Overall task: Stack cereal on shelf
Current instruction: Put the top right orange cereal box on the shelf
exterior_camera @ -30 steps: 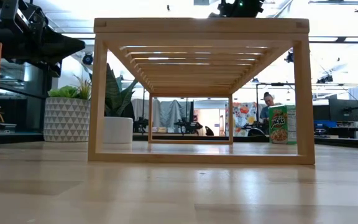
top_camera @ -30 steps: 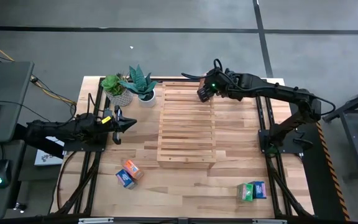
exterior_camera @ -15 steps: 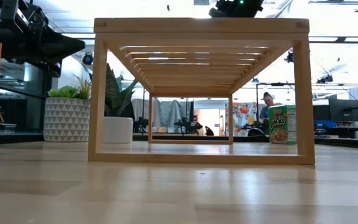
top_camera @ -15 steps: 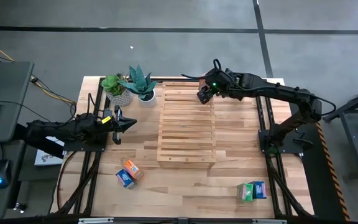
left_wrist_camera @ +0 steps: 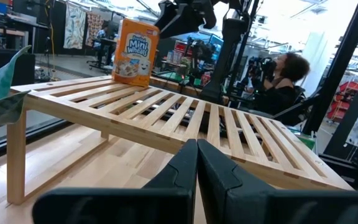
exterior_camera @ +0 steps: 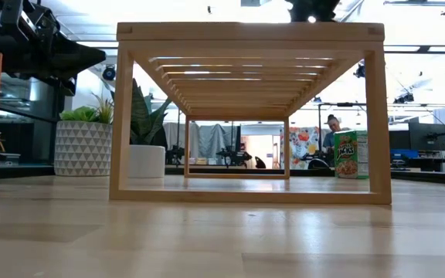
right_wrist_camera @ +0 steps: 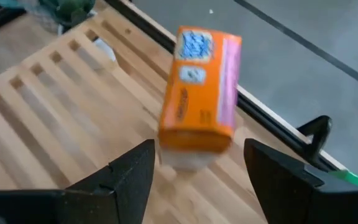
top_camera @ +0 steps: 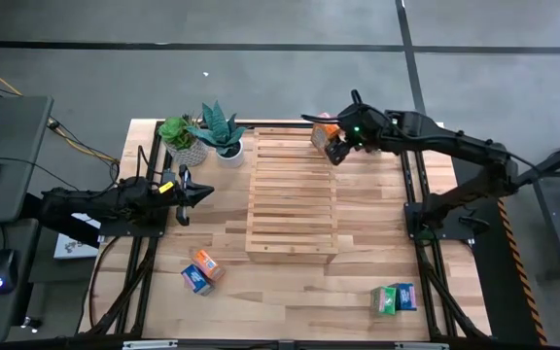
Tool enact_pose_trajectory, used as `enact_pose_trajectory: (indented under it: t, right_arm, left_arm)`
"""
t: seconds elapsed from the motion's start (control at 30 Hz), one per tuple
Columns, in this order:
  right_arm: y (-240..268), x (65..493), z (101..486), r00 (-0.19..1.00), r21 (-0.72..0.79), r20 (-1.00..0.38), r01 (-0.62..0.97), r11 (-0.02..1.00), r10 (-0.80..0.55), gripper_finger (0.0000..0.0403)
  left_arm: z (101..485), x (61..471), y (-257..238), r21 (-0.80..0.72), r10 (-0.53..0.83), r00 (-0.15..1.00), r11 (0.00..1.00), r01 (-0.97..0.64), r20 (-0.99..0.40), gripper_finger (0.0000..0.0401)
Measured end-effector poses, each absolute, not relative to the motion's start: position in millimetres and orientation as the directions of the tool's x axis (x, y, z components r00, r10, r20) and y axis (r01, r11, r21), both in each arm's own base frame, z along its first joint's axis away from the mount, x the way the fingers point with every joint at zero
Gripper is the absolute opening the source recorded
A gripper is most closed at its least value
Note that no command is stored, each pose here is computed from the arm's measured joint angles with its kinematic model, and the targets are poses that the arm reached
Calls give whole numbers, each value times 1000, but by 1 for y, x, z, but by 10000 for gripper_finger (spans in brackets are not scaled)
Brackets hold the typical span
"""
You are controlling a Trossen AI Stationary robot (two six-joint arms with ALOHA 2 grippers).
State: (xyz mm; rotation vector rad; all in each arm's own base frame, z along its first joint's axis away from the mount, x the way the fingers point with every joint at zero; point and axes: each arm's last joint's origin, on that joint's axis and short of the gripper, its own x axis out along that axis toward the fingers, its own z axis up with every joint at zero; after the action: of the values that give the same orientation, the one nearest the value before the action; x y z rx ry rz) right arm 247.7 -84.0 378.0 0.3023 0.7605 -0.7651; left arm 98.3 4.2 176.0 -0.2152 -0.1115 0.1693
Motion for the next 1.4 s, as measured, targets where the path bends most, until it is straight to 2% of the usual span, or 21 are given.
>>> enact_pose_trajectory:
  t: [0.3,0.5,0.63,0.77,0.8,0.87,1.0,1.1,1.2,1.4]
  right_arm:
    - [-76,225,391,512,-5,-717,675,738,-473,240]
    - [-78,217,369,326,-174,-751,742,648,-575,228]
    - [-81,222,338,270,-233,-755,741,629,-598,172]
    - [-84,226,311,240,-295,-719,745,598,-653,68]
    - [-85,228,307,244,-304,-703,746,592,-668,38]
    - [-87,231,303,270,-300,-680,746,595,-682,11]
    - [-91,236,306,347,-274,-637,732,624,-688,23]
    - [-91,239,312,414,-256,-613,702,664,-673,6]
    - [-90,239,317,484,-199,-610,672,713,-627,7]
    - [-89,238,317,515,-153,-628,653,742,-583,3]
  left_arm:
    - [176,98,4,-221,178,980,963,-155,92,3]
    - [176,98,4,-221,178,980,963,-155,92,3]
    - [176,98,4,-222,179,980,963,-155,91,3]
    - [176,98,4,-222,179,980,963,-155,92,3]
    - [176,98,4,-221,179,980,963,-155,92,3]
    - [176,98,4,-222,179,980,963,-155,92,3]
    - [176,98,4,-221,179,980,963,-155,92,3]
    - [176,98,4,-222,178,980,963,-155,91,3]
    - [176,98,4,-221,179,980,963,-155,92,3]
    - [176,98,4,-222,179,980,963,-155,92,3]
